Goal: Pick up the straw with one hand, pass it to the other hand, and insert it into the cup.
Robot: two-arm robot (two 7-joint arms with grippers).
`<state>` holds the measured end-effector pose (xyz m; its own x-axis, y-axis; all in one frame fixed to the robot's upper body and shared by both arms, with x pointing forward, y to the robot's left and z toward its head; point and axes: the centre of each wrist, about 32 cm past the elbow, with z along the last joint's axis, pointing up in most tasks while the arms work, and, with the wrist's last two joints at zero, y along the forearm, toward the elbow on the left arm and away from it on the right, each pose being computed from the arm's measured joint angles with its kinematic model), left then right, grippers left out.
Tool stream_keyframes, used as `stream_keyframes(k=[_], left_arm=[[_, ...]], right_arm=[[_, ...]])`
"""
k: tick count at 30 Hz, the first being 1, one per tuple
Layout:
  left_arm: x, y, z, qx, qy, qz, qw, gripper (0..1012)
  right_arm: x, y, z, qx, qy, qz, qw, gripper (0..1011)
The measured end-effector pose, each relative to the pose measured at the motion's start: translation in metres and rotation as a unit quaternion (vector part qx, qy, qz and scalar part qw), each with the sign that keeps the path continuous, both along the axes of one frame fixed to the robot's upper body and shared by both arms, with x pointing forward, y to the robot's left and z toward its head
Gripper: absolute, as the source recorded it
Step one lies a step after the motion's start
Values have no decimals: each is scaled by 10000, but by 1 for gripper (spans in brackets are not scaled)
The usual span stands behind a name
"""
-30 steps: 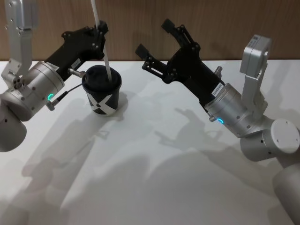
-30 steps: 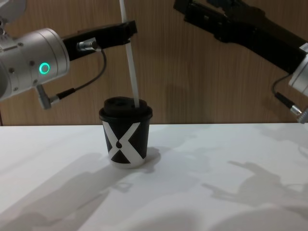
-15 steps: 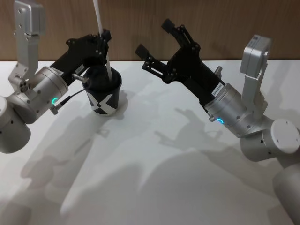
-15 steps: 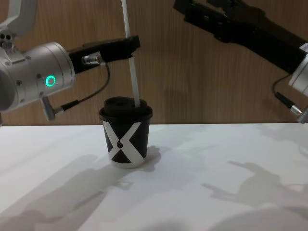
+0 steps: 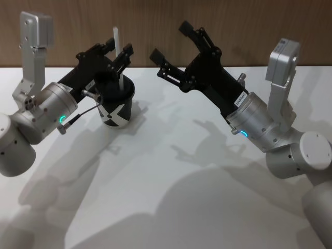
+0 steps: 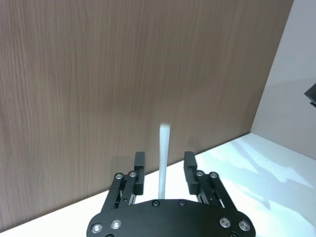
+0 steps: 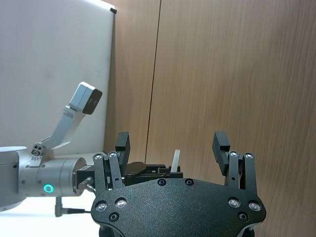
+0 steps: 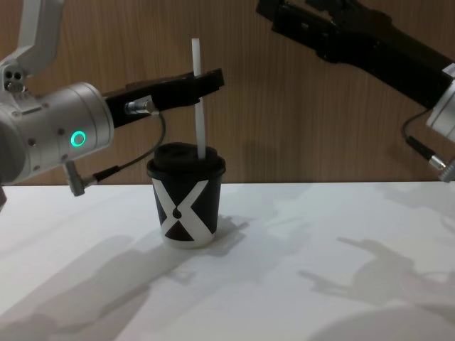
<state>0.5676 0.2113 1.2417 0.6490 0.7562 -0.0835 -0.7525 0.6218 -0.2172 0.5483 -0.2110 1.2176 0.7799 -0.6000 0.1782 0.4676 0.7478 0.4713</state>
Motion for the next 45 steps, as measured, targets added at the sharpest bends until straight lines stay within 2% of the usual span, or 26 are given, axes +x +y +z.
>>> stream_keyframes(k=[5, 6, 8, 12, 13, 19, 23, 33, 38, 45], left_arm=[[-68, 29, -34, -34, 16, -4, 10000, 592], [-101, 47, -46, -55, 20, -4, 10000, 651], [-129, 60, -58, -72, 28, -4, 10000, 710], [-229, 111, -94, -125, 47, -3, 9999, 832], [-229, 111, -94, -125, 47, -3, 9999, 870], [-387, 190, -141, -206, 58, -2, 9998, 1003], [-507, 245, -171, -271, 47, -22, 9996, 1003], [-717, 345, -232, -412, -52, -162, 9990, 1003], [-784, 375, -248, -458, -98, -216, 9987, 1003], [-837, 399, -260, -493, -135, -260, 9984, 1003]], right_arm=[[-4, 1, 0, -1, 2, 1, 10000, 1001], [-7, 2, -1, -1, 5, 0, 10000, 1001], [-21, 5, -1, -1, 21, -4, 10000, 1001], [-58, 16, -5, -8, 58, -7, 10000, 1001], [-71, 20, -6, -9, 70, -11, 10000, 1000], [-151, 34, -17, -34, 139, -47, 9999, 1001], [-246, 44, -27, -64, 200, -103, 9997, 1001], [-372, 41, -39, -155, 280, -196, 9993, 1001], [-414, 40, -40, -186, 298, -227, 9991, 1001], [-450, 41, -42, -207, 317, -251, 9990, 1001]])
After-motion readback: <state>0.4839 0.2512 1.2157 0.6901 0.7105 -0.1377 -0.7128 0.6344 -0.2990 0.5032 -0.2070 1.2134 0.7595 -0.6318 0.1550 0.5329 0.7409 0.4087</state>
